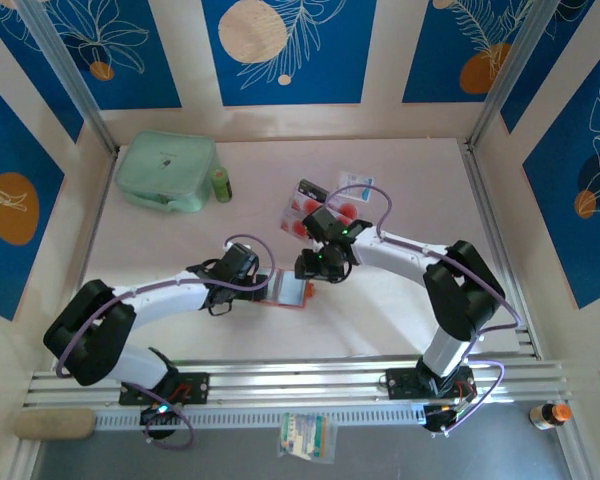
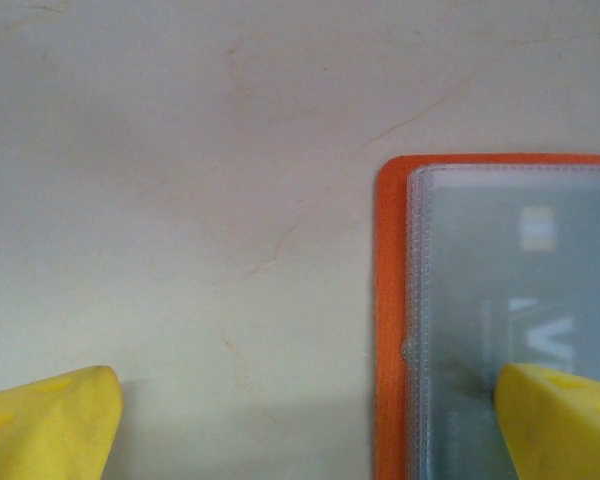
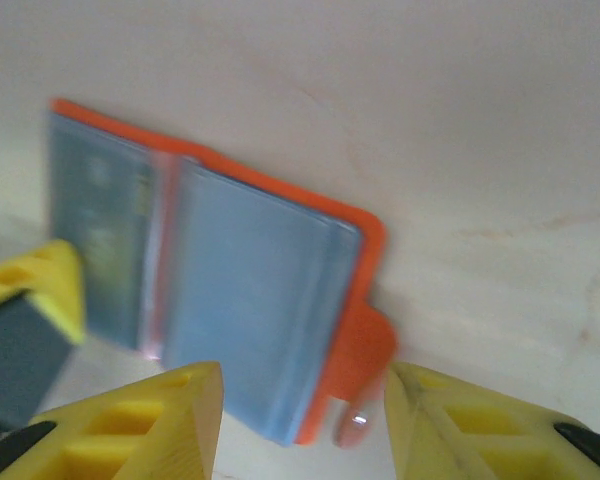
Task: Put the credit cards into the card holder
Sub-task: Move the card holder to the center of the table.
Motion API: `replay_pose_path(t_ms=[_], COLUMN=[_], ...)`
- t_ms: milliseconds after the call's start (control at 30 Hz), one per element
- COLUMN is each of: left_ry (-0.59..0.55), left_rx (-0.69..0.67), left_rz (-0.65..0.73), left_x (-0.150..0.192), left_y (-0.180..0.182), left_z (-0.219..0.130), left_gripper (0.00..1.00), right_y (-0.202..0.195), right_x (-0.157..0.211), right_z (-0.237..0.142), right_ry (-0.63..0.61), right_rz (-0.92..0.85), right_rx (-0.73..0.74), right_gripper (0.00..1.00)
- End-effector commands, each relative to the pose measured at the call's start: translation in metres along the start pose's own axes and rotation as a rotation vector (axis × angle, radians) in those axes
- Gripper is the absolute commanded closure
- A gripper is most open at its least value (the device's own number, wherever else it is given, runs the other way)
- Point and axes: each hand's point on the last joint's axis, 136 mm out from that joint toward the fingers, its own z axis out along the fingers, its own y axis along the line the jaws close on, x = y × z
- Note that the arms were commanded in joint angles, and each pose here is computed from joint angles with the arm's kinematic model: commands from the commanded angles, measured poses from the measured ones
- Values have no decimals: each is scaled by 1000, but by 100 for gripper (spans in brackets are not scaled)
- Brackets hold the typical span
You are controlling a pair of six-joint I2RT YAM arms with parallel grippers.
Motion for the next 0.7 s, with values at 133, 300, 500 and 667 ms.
replay_pose_path(t_ms=[133, 300, 500, 667], left_ry=[-33, -40, -40, -33], left_rx=[2, 4, 9, 8], left_rz=[-14, -15, -19, -18], left_x=[-12, -13, -13, -10], left_y=[-1, -1, -1, -1], left_z=[-3, -6, -6, -4], left_gripper=[5, 5, 5, 5], right_y=[-19, -25, -34, -39], right_x=[20, 19, 15, 14], right_z=[14, 18, 15, 13], right_ry=[42, 41, 32, 29], right_rz=[-25, -31, -28, -21], right_rx=[102, 130, 147, 152], right_gripper=[56, 78, 100, 100])
